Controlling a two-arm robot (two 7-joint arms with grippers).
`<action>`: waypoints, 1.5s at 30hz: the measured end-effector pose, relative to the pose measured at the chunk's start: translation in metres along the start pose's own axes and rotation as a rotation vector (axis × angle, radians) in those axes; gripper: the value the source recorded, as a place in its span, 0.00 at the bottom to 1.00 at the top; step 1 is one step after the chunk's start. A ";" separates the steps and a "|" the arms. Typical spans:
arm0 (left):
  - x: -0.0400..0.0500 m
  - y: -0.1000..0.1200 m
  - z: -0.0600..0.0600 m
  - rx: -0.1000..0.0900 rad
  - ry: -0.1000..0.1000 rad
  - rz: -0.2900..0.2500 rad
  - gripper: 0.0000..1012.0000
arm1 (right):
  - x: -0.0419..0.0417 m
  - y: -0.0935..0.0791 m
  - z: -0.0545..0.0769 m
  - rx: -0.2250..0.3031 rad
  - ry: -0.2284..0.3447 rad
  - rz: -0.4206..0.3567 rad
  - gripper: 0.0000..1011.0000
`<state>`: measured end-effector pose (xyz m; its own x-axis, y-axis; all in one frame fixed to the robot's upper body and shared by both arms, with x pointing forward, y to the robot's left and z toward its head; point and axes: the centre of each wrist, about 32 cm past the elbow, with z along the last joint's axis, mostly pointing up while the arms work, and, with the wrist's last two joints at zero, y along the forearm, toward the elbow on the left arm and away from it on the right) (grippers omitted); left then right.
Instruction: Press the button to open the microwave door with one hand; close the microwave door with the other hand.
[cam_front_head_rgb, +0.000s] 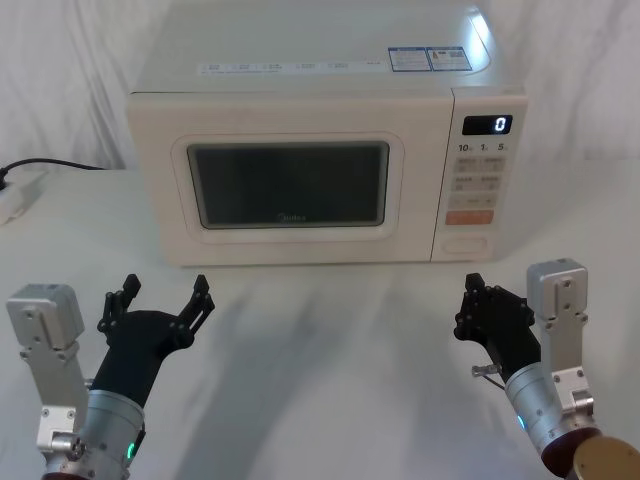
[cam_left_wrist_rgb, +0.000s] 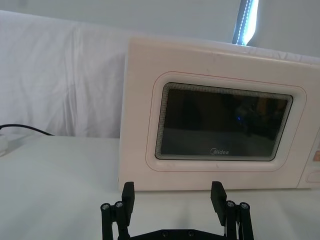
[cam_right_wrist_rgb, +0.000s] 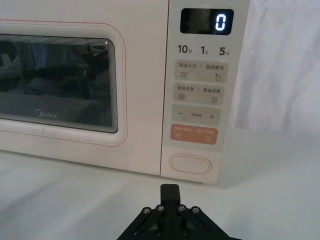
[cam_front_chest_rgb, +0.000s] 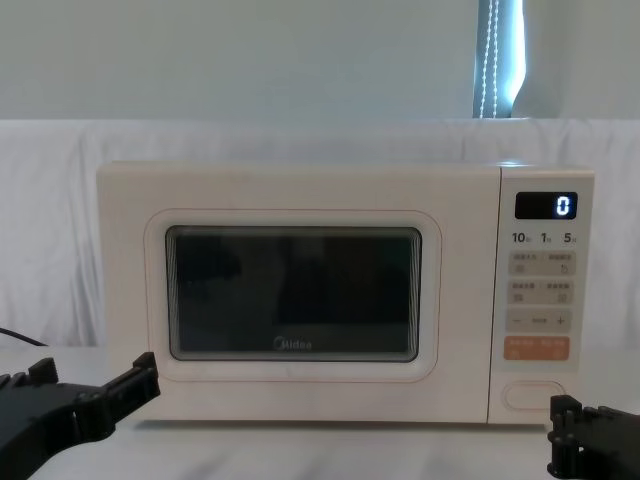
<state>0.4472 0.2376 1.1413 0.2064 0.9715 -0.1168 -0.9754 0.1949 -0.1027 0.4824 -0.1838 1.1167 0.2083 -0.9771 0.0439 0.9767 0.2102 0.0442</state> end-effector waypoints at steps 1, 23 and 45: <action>0.0000 0.000 0.000 0.000 0.000 0.000 0.99 | 0.0000 0.000 0.000 0.000 0.000 0.000 0.00; 0.0000 0.000 0.000 0.000 0.000 0.000 0.99 | 0.0081 0.020 -0.006 -0.003 0.047 0.016 0.00; 0.0000 0.000 0.000 0.000 0.000 0.000 0.99 | 0.0285 0.067 -0.018 -0.029 0.056 -0.007 0.00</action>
<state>0.4472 0.2376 1.1413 0.2063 0.9715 -0.1168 -0.9755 0.1948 -0.1026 0.5546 -0.1983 1.1028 0.2028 -0.9792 -0.0118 0.9791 0.2026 0.0153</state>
